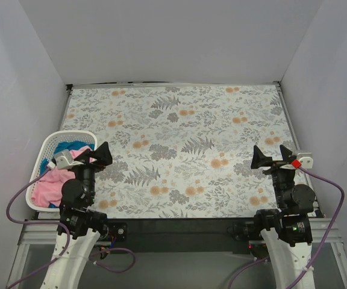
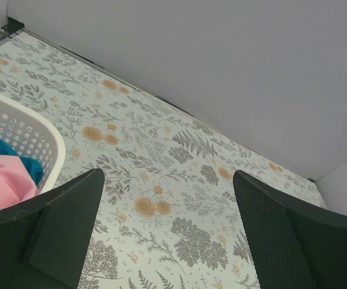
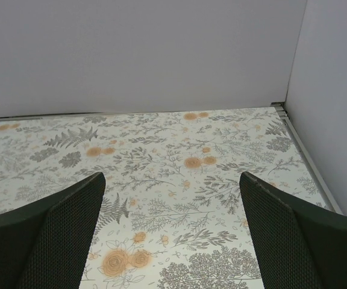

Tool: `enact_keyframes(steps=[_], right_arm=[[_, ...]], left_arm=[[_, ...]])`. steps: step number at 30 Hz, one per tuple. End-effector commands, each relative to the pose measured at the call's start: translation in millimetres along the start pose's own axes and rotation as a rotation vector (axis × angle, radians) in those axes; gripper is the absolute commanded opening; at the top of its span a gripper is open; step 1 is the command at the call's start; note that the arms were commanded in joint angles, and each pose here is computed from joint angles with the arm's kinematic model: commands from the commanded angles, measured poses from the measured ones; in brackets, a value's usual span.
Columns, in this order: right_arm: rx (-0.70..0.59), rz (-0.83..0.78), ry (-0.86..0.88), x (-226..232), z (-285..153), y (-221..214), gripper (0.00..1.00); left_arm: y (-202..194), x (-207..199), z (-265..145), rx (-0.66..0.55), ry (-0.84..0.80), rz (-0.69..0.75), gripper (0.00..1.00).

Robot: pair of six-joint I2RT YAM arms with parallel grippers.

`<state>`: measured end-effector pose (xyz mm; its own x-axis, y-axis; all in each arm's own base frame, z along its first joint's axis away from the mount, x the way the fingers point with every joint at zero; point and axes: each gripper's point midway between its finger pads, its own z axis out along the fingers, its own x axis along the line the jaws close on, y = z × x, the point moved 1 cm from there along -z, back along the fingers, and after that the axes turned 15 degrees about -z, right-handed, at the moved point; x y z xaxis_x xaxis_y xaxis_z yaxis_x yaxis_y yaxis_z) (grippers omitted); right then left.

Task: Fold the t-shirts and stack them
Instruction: Grab the tshirt from the pile

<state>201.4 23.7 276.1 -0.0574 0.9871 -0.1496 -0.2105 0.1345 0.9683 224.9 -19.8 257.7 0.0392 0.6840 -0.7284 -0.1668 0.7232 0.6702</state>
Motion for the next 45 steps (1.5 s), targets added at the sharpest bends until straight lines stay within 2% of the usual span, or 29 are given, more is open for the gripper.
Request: enact_keyframes(steps=[1,5,12,16,20,25,26,29,31,34,43,45], right_arm=[[-0.165,0.001,-0.048,-10,-21,33,0.98],[-0.17,0.011,-0.043,-8,-22,32,0.98],[-0.179,0.028,-0.013,-2,-22,32,0.98],[-0.184,0.038,0.002,1,-23,32,0.98],[-0.185,0.049,0.006,2,-24,31,0.98],[-0.193,0.057,0.022,5,-25,33,0.98],[-0.193,0.06,0.03,6,-25,33,0.98],[-0.195,0.063,0.037,7,-26,33,0.98],[-0.193,0.064,0.035,7,-27,32,0.98],[-0.192,0.068,0.031,6,-27,33,0.98],[-0.164,0.068,0.053,11,-25,29,0.98],[-0.155,0.066,0.063,12,-24,27,0.98]], left_arm=[[3,-11,3,0.017,-0.021,0.006,0.88],[-7,-6,9,0.062,0.008,0.026,0.89],[-28,-8,27,0.223,0.094,0.069,0.89],[-32,-7,44,0.32,0.244,0.095,0.89],[-32,11,57,0.39,0.5,0.147,0.91],[-6,46,79,0.299,0.705,0.137,0.94],[7,61,81,0.25,0.753,0.114,0.95],[22,96,79,0.166,0.861,0.093,0.96],[18,118,75,0.152,0.93,0.088,0.95],[22,146,72,0.091,1.018,0.088,0.85],[-5,216,52,0.109,1.207,0.144,0.8],[-11,223,49,0.108,1.221,0.133,0.68]])
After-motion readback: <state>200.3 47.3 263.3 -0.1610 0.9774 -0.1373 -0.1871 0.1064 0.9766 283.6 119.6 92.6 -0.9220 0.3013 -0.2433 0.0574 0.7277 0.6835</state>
